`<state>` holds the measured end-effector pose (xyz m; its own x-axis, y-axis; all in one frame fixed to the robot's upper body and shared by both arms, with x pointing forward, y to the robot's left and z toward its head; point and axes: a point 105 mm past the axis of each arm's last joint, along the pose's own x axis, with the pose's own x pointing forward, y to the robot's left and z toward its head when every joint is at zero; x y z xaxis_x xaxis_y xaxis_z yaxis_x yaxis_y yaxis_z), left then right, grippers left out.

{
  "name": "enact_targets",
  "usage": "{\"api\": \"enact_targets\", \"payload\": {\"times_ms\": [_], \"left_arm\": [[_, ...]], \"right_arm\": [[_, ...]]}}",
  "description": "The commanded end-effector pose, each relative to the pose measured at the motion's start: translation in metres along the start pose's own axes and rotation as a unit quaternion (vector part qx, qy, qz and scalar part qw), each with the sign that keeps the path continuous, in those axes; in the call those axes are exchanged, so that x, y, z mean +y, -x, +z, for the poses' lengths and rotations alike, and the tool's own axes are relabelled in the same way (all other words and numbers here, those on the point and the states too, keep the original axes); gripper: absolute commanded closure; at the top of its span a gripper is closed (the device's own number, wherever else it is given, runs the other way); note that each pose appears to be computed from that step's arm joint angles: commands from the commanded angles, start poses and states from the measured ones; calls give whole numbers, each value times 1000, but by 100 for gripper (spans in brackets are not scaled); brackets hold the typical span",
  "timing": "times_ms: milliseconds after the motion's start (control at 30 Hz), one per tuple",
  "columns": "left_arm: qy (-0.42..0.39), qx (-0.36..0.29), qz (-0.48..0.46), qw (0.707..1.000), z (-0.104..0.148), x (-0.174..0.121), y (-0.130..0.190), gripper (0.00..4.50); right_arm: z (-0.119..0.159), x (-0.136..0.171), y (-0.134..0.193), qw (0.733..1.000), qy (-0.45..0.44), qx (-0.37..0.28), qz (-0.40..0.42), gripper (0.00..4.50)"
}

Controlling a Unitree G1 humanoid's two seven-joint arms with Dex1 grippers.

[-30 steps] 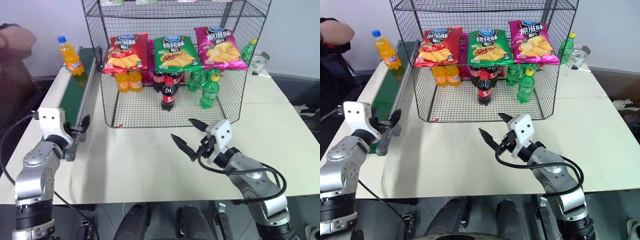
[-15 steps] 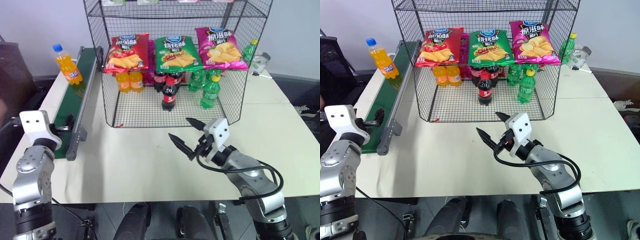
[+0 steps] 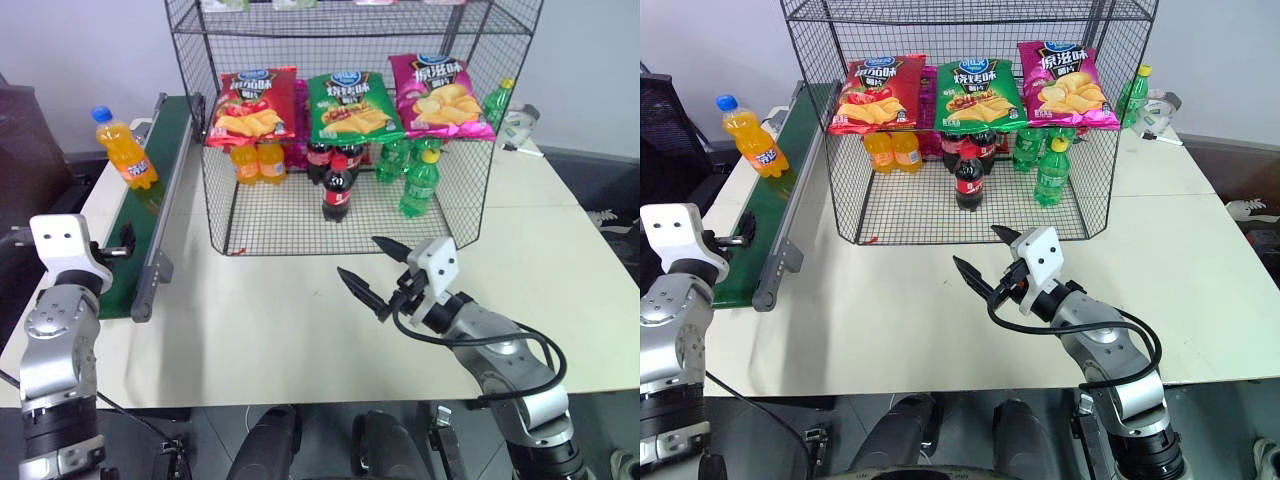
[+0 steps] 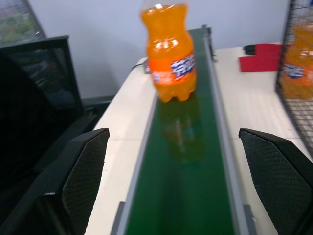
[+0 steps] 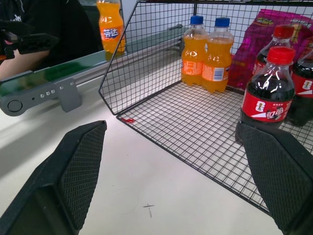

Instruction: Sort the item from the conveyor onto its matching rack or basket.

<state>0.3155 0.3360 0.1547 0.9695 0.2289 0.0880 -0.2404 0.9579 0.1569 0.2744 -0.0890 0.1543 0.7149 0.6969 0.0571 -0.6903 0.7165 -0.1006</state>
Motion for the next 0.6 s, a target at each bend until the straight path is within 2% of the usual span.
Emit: {"api": "enact_targets", "payload": {"times_ms": [33,333,600], "left_arm": [[-2,-32,3,999,14,5,1,5],[10,-57,3,998,19,5,3,5],[11,-62,36,997,21,19,5,5]], "right_arm": [[11,4,-1,1000,8,-25,8,0],[11,4,-2,1000,10,-26,9,0],[11,5,-2,1000,9,-27,9,0]]}}
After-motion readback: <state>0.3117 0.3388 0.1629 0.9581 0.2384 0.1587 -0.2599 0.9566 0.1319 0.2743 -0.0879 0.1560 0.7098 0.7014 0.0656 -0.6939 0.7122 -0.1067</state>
